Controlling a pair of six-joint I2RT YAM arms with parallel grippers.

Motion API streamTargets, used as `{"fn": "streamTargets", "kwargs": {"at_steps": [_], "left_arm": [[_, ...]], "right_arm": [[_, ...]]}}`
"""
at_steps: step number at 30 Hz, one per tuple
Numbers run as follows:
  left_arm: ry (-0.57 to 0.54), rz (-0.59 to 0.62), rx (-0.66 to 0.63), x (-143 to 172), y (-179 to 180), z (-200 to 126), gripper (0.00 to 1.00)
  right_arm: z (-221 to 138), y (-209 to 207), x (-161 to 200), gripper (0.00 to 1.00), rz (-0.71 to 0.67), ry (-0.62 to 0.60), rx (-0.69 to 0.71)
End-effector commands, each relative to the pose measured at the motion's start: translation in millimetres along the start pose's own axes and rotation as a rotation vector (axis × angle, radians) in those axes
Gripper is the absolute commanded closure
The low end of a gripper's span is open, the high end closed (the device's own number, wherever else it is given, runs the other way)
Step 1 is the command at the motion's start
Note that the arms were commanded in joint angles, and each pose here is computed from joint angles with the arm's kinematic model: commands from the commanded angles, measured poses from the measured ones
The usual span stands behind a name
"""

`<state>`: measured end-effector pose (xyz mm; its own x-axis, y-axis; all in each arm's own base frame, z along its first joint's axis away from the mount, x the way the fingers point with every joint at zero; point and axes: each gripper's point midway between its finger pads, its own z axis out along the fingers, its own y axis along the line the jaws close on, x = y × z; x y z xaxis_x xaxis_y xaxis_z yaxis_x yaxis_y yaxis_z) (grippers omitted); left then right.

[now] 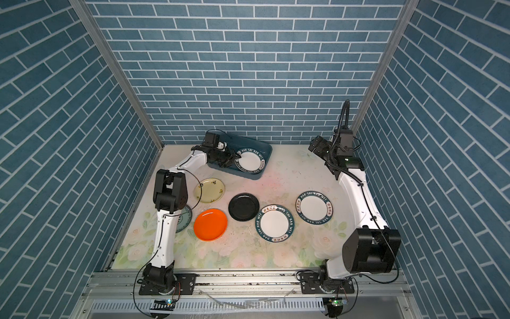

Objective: Place the plates into the plastic bin on the countertop
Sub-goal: Place the plate in the plastic bin.

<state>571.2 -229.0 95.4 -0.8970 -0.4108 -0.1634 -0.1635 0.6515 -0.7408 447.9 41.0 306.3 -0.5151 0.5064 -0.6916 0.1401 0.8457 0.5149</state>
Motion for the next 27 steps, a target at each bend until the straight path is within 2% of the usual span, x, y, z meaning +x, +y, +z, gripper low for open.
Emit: {"fn": "streamTargets", "kwargs": {"at_steps": [1,8,14,18,21,26,27], "left_arm": [[-0.039,0.022,-0.064,-7.9,-8.0,-25.9,0.37],[-0.068,0.065,-0.212,-7.1,-4.3,-60.3,0.33],[-0.169,0.201,-0.029,-3.9,-67.1,-97.9,0.30],[-0.181,0.270,0.037,22.4,-96.0,-117.6,0.29],[-0.175,0.289,0.048,50.3,-103.4,-127.2,0.29],[-0.146,0.266,0.070,109.5,-99.0,-130.0,0.27],[-0.137,0.275,0.058,125.2,-95.8,-129.4,0.26]], "right_arm": [[-15.4,2.5,-7.2,0.10,-0.065,0.002,0.022],[-28.6,-9.3,6.4,0.09,-0.094,0.014,0.058],[-36.3,-22.6,23.1,0.09,-0.129,0.059,0.104],[-36.1,-30.2,38.2,0.09,-0.137,0.102,0.115],[-33.0,-30.4,55.6,0.09,-0.130,0.156,0.081],[-27.1,-34.5,85.6,0.08,-0.107,0.244,0.041],[-26.5,-34.8,92.3,0.05,-0.102,0.263,0.031]]}}
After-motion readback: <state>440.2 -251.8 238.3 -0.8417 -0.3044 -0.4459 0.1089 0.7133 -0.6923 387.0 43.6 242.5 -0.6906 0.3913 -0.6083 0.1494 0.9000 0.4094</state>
